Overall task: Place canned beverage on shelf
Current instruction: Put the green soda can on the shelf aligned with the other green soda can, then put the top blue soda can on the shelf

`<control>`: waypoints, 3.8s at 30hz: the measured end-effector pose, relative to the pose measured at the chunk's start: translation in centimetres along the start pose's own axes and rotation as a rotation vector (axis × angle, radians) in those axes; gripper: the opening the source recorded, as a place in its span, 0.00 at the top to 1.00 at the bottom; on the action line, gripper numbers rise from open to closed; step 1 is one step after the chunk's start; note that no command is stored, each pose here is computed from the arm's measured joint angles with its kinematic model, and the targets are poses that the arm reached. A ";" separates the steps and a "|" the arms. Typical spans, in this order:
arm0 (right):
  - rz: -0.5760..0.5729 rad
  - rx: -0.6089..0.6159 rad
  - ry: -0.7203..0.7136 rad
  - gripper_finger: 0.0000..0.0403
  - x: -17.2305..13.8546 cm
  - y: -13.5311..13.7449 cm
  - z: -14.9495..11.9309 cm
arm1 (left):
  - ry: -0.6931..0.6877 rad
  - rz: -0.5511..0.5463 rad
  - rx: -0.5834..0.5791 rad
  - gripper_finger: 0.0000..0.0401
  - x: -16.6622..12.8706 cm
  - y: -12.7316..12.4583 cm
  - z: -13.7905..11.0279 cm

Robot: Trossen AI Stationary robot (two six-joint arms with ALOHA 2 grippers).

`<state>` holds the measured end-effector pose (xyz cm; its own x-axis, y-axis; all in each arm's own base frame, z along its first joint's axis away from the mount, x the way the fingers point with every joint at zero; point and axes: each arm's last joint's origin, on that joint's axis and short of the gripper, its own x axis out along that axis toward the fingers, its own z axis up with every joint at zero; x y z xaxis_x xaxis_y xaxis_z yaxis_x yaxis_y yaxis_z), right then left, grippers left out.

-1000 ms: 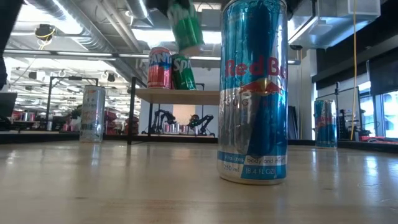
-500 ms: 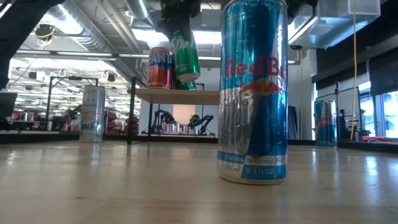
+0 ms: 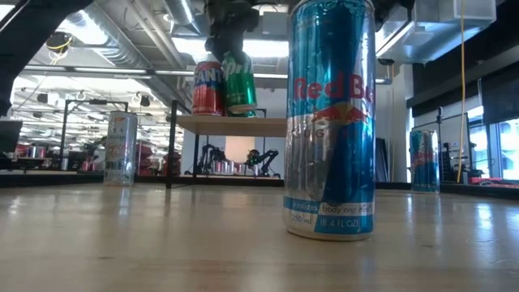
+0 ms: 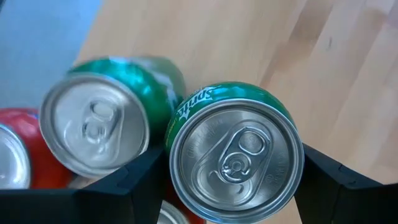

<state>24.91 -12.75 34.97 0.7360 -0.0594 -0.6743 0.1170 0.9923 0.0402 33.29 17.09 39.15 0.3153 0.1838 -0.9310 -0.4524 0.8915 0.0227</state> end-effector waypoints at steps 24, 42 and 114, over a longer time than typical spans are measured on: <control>0.000 0.000 0.001 0.28 0.0 0.0 0.0 | 0.016 -0.005 0.064 0.29 0.9 0.6 0.1; 0.000 -0.002 0.002 0.28 0.0 0.0 0.0 | 0.016 -0.005 0.064 0.26 0.9 0.5 0.1; -0.254 0.101 -0.025 0.28 -7.5 0.1 -1.9 | -0.412 -0.017 0.070 0.14 -9.4 -2.2 -5.4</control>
<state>18.19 -11.98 38.62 0.6907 -0.3090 -0.6539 0.3648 0.9295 -0.0539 26.85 11.16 45.86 0.6361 0.3066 -0.7081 -0.3908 0.9193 0.0470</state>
